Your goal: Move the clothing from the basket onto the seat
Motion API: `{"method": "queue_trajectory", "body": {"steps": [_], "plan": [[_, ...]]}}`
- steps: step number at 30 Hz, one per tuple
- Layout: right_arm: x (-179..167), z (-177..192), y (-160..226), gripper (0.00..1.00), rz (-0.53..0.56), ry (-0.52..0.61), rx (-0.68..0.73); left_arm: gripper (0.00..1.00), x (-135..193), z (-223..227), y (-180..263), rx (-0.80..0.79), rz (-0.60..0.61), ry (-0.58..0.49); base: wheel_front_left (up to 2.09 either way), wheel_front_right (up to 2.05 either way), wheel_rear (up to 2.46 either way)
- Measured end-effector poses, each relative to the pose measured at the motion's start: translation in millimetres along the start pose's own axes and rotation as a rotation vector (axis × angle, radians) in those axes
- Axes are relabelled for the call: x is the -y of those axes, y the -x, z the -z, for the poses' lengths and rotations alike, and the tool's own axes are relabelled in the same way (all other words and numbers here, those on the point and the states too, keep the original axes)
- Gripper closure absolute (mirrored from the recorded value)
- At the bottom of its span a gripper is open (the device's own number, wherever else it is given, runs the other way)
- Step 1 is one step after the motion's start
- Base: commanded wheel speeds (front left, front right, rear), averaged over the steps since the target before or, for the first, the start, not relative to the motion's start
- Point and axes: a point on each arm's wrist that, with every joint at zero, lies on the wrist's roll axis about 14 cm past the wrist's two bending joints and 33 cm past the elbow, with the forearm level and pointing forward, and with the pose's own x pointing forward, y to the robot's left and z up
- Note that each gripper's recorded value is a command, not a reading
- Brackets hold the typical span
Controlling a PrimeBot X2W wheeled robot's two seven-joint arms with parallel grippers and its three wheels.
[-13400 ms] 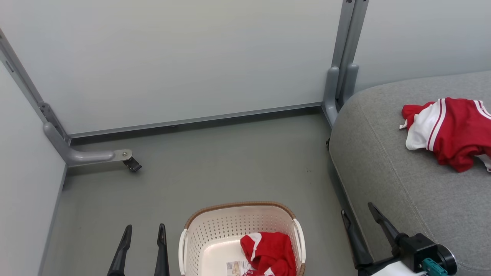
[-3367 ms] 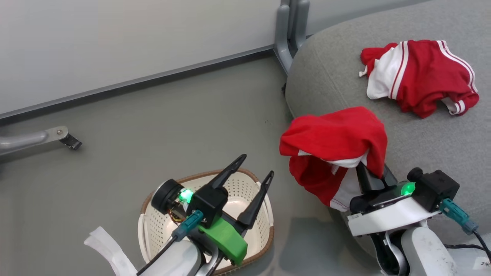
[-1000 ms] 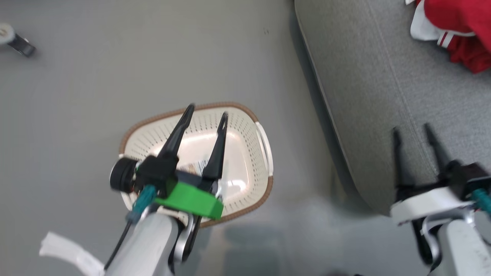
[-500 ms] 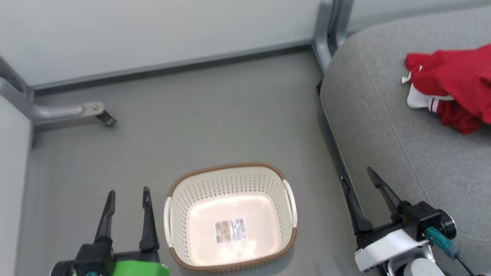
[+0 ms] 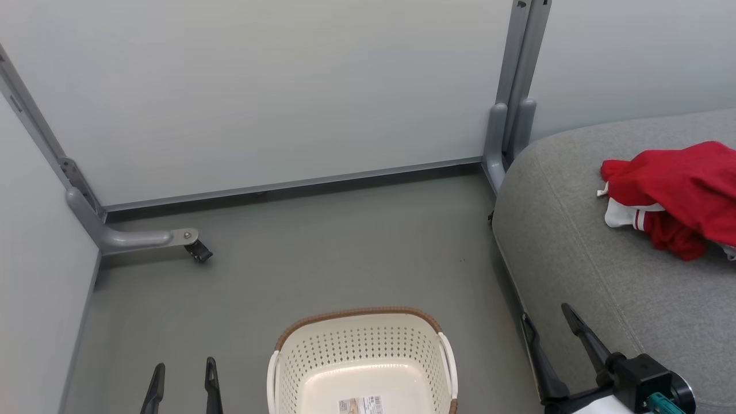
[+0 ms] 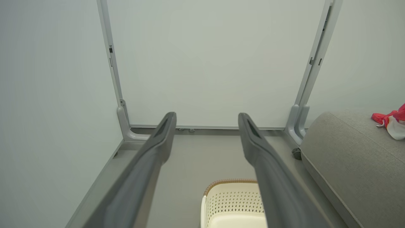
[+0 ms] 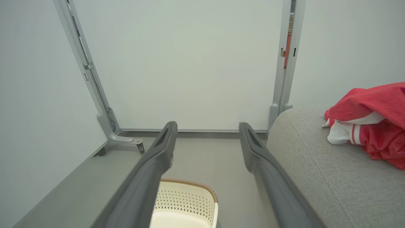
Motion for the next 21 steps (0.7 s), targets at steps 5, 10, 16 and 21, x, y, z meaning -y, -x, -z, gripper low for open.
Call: {"method": "queue_trajectory", "body": {"steps": [5,10,16,21], "plan": [[3.1,-4.3,9.1,0.00,0.017,0.003,0.014,0.00,6.3,-2.8,6.0,0.013,0.025,-0.021,0.00,0.00,0.00],[4.4,-7.0,11.2,0.00,0.024,0.003,0.023,0.00,7.2,-5.4,6.6,0.023,0.030,-0.021,0.00,0.00,0.00],[6.4,4.3,15.4,1.00,0.035,-0.005,-0.013,1.00,5.9,4.5,9.4,-0.008,0.026,-0.023,0.00,0.00,0.00],[10.2,14.3,19.0,1.00,0.060,-0.074,-0.045,1.00,2.1,12.6,10.1,-0.042,0.003,0.042,0.00,0.00,0.00]]}}
